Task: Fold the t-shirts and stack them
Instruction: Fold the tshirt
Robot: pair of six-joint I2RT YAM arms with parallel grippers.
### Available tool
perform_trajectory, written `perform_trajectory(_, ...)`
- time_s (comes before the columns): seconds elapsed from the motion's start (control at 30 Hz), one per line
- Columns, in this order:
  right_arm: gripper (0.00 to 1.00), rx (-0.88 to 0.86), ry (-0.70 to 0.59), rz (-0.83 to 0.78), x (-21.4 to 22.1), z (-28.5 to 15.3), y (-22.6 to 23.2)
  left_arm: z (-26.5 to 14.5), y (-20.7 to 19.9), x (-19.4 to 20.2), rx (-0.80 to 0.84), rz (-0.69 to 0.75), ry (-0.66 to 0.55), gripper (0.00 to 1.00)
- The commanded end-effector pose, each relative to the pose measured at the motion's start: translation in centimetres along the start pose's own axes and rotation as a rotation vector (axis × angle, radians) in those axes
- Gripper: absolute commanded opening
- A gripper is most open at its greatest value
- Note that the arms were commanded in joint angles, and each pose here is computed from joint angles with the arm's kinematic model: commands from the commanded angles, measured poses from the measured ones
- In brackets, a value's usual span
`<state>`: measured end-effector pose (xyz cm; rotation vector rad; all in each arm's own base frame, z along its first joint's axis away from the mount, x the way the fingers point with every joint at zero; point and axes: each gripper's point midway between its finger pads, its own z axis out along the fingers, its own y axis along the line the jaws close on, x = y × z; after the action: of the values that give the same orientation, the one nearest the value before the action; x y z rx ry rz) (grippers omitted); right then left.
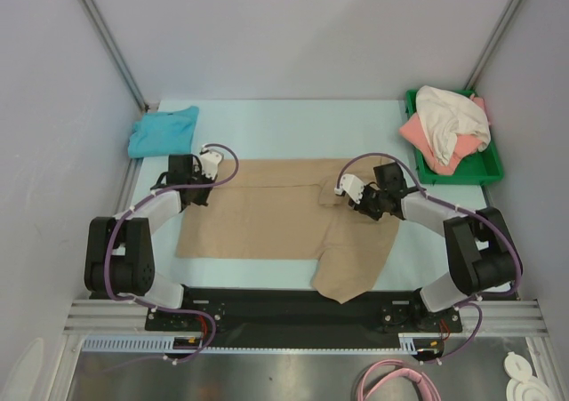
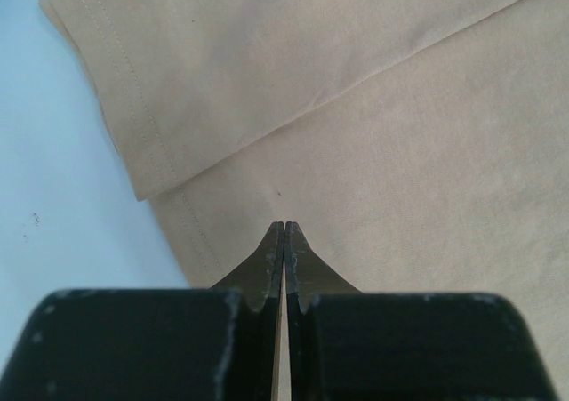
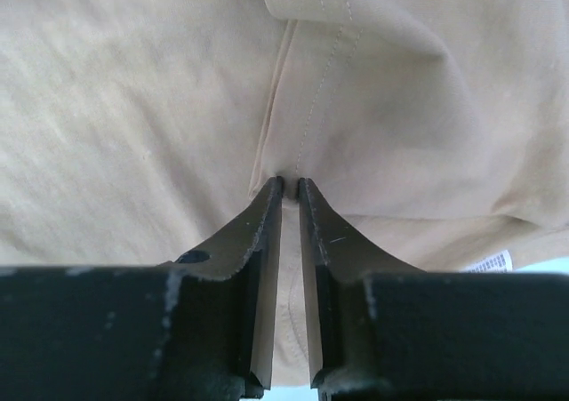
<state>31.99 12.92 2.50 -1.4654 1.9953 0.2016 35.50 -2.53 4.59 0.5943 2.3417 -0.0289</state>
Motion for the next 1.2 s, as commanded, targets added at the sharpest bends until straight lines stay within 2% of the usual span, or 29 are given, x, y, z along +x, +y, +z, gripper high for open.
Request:
perform_trajectory(0.0, 0.18, 0.051, -0.040, -0.010, -1.8, -1.9, -1.1, 0.0, 0.2, -1.5, -0.004, 0.001, -0.043, 0.02)
perform_trajectory(0.27, 0.15, 0.075, -0.063, -0.012, -2.0, -4.6, -1.0, -0.2, 0.4, -1.6, -0.011, 0.003, -0.047, 0.01)
perform_trajectory(0.8, 0.15, 0.068, -0.037, 0.002, -0.6, -6.1, 0.1, -0.4, 0.6, -1.9, -0.021, 0.005, -0.052, 0.01)
perform_trajectory(0.87, 0.23, 0.104, -0.063, 0.039, -1.1, -6.5, -0.7, -0.5, 0.9, -2.6, -0.026, 0.006, -0.060, 0.01)
perform_trajectory(0.9, 0.41, 0.125, -0.075, 0.056, -1.3, -6.6, -1.3, -0.4, 1.0, -2.9, -0.027, 0.005, -0.063, 0.01)
perform_trajectory(0.97, 0.57, 0.176, -0.112, 0.111, -2.3, -6.5, -3.2, -0.4, 1.6, -4.6, -0.030, -0.002, -0.078, 0.04)
perform_trajectory(1.03, 0.64, 0.219, -0.143, 0.158, -3.3, -7.0, -6.2, 0.4, 1.7, -5.4, 0.013, -0.013, -0.035, 0.04)
perform_trajectory(1.1, 0.64, 0.193, -0.138, 0.287, -2.4, -5.9, -8.0, 1.9, 1.7, -4.8, 0.035, -0.033, 0.023, 0.04)
perform_trajectory(1.17, 0.77, 0.205, -0.158, 0.366, -2.9, -6.1, -10.9, 3.0, 2.3, -4.8, 0.020, -0.052, 0.048, 0.06)
